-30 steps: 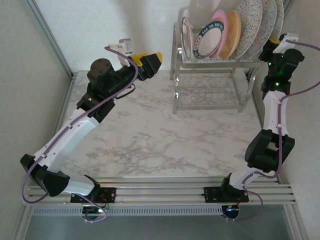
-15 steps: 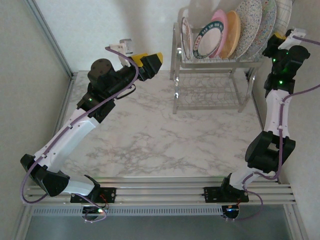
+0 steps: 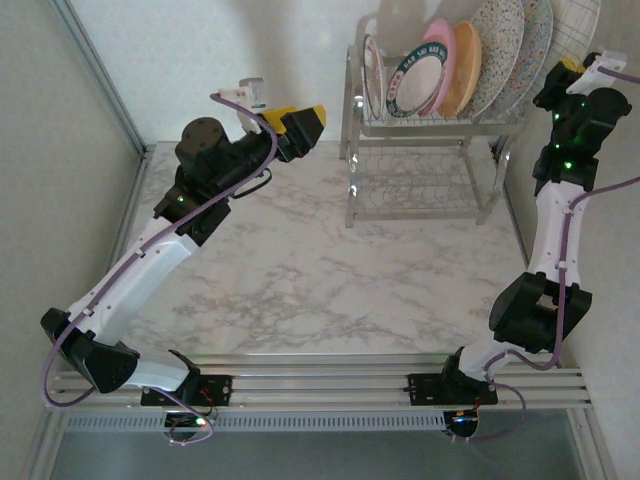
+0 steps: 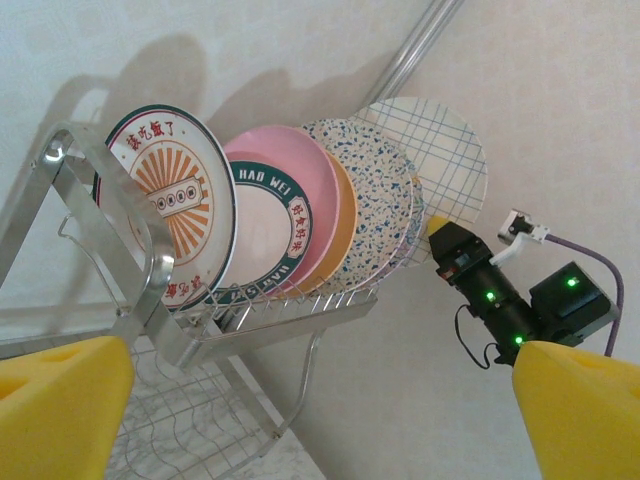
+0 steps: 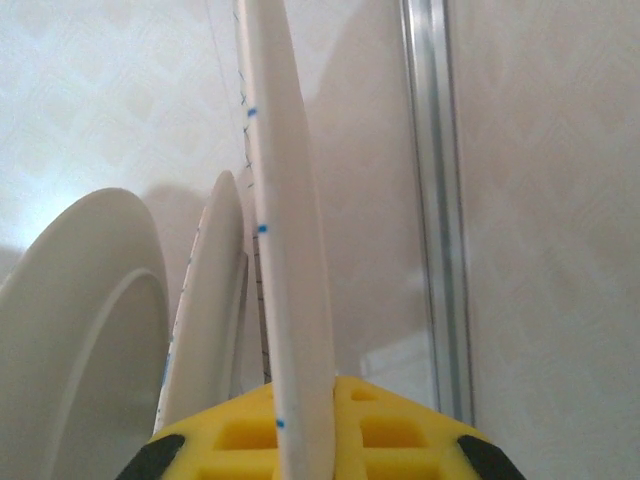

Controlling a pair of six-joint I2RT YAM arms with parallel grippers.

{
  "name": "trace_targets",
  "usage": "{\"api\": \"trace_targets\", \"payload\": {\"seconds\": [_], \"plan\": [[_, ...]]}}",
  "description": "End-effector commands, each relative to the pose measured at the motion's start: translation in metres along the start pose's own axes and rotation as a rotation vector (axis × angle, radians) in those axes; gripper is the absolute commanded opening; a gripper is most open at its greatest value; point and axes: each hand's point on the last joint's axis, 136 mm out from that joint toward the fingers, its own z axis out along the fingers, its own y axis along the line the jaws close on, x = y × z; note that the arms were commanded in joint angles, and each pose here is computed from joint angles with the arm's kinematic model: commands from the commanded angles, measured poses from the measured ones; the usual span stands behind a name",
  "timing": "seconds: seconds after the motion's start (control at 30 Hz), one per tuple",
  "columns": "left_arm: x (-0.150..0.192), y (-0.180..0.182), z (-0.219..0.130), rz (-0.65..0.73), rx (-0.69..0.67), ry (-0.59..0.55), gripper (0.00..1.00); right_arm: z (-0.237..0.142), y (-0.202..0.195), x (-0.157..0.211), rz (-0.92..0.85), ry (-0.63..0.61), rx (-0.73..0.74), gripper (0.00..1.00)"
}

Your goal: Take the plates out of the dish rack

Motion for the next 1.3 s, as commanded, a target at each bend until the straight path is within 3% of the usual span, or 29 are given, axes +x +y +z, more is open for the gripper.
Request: {"api": "trace_targets", "payload": {"seconds": [0.0,0.8,1.27], "plan": [[-0.016,-0.022,-0.006,0.003,0.065,-0.047,0.97,-0.027,0.006,-0.074,-0.077,-0.176,0.039,0.0],[-0.013,-0.034,-0.01,-0.017,0.099,-0.043,0.98,-0.092,0.013,-0.115,-0.184,-0.213,0.134,0.0],[-0.001,-0.077,-0.014,-0.058,0.225,-0.007,0.98,-0.154,0.029,-0.154,-0.167,-0.276,0.166,0.0]]}}
